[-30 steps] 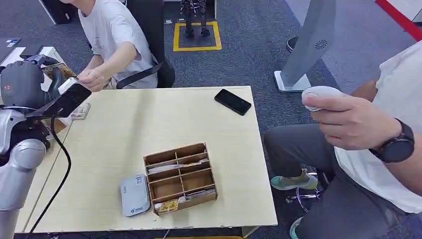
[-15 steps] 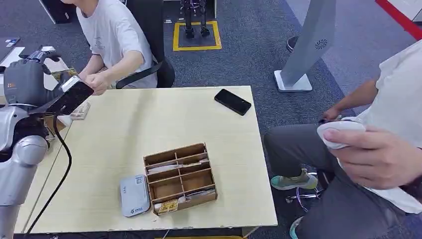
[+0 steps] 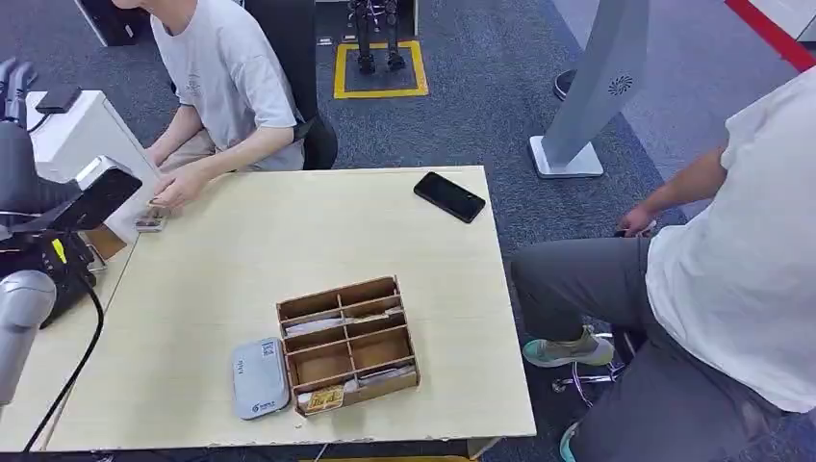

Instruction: Pass the card to the sensor for recognition and then transmit it.

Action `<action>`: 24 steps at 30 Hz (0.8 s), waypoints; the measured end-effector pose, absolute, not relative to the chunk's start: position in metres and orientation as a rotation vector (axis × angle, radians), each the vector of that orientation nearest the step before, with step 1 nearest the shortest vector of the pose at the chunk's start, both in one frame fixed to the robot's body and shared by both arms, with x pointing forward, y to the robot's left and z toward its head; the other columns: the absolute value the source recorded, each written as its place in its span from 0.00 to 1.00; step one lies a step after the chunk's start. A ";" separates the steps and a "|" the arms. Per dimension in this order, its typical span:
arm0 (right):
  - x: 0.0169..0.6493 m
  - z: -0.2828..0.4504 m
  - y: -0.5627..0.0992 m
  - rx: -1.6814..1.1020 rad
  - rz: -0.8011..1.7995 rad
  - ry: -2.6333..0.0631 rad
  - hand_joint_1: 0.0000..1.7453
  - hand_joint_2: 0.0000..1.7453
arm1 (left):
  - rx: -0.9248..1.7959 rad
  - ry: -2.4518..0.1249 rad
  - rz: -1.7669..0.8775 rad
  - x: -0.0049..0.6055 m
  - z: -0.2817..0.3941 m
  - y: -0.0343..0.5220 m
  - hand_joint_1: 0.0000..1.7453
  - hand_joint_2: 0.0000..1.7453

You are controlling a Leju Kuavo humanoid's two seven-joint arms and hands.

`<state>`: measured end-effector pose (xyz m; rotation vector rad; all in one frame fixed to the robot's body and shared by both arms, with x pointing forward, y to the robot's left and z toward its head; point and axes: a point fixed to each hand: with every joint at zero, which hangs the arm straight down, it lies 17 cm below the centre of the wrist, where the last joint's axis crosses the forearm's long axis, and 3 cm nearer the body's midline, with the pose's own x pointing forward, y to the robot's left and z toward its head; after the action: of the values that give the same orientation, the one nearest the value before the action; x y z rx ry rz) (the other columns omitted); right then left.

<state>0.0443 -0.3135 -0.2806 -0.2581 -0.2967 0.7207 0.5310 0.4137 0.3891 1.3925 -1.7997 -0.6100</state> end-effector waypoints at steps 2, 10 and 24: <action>0.042 -0.281 -0.313 -0.257 0.721 -0.294 0.00 1.00 | 1.414 -1.790 -0.592 0.526 0.390 0.431 0.00 1.00; 0.039 -0.280 -0.307 -0.238 0.692 -0.312 0.00 1.00 | 1.446 -1.798 -0.493 0.477 0.372 0.499 0.00 1.00; -0.002 -0.282 -0.315 -0.251 0.636 -0.232 0.00 1.00 | 1.715 -1.326 -0.257 0.224 0.342 0.738 0.00 1.00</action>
<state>-0.0017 -0.3153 -0.2820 -0.2514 -0.2318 0.6362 0.2244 0.7384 0.3418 1.7146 -1.3262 -0.2572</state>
